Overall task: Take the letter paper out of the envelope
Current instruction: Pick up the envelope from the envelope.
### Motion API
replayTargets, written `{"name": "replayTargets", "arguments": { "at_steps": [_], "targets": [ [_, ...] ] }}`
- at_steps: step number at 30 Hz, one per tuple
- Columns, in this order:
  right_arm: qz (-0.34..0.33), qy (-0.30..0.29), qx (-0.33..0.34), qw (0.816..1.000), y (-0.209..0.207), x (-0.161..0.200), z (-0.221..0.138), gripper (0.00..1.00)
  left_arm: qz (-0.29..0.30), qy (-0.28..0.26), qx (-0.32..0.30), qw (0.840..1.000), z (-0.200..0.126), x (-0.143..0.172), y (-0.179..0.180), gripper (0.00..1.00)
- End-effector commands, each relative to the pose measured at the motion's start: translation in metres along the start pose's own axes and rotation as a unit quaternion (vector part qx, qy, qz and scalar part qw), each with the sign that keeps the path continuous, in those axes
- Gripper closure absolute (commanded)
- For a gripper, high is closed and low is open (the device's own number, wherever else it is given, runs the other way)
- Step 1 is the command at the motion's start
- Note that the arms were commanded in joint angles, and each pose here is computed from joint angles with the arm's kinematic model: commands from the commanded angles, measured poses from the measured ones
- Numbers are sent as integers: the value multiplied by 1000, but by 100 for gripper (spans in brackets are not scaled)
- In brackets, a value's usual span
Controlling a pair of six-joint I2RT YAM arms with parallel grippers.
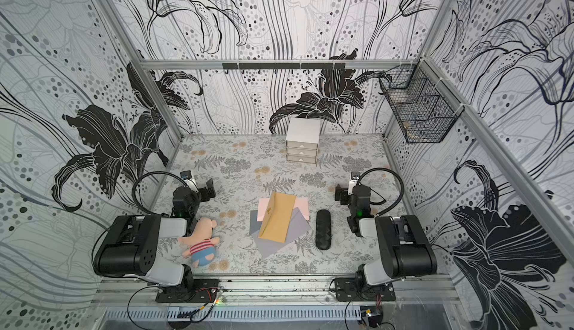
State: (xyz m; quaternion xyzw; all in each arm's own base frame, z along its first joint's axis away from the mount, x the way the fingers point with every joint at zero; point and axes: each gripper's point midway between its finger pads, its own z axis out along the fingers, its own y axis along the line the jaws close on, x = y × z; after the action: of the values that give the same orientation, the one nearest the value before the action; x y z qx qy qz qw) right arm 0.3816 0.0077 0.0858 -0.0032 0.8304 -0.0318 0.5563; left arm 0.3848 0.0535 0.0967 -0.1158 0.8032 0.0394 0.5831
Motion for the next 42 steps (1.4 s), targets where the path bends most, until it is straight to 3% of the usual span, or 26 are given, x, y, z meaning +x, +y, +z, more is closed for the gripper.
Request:
{"name": "replayTargets", "arguments": {
  "at_steps": [1, 20, 22, 24, 27, 29, 31, 33, 35, 36, 37, 39, 42],
  "targets": [
    [-3, -14, 10, 1000, -5, -9, 4, 0, 5, -31, 3, 1000, 3, -17, -1, 1],
    [-7, -16, 19, 1000, -6, -16, 2, 0, 11, -35, -1, 999, 2, -24, -1, 1],
    [-20, 30, 20, 999, -5, -41, 1, 0, 19, -11, -25, 999, 1, -36, -1, 1],
    [8, 35, 40, 999, -11, -85, -2, 0, 33, 1, -51, 998, 1, -55, -4, 1],
    [39, 6, 40, 998, -14, -171, -19, 0, 36, -72, -58, 995, -9, -116, -25, 1],
    [62, -14, 30, 998, -11, -246, -47, 0, 60, -124, -65, 988, -19, -174, -49, 1],
    [101, -19, 13, 995, -6, -295, -75, 0, 49, -156, -74, 984, -29, -225, -66, 1],
    [182, -7, 8, 983, -7, -306, -91, 0, -45, -110, -103, 988, -32, -249, -63, 1],
    [295, 33, 45, 954, -18, -271, -93, 0, -187, -13, -134, 973, -31, -233, -48, 1],
    [317, 43, 8, 947, -12, -263, -89, 0, -221, 18, -119, 968, -23, -223, -49, 1],
    [323, 44, -63, 943, 5, -261, -85, 0, -246, 53, -64, 966, -10, -215, -62, 1],
    [313, 69, -80, 944, 21, -250, -90, 2, -278, 103, -44, 954, 1, -198, -72, 1],
    [246, 126, -52, 960, 45, -228, -104, 0, -233, 167, -14, 958, -3, -170, -111, 0]
  ]
}}
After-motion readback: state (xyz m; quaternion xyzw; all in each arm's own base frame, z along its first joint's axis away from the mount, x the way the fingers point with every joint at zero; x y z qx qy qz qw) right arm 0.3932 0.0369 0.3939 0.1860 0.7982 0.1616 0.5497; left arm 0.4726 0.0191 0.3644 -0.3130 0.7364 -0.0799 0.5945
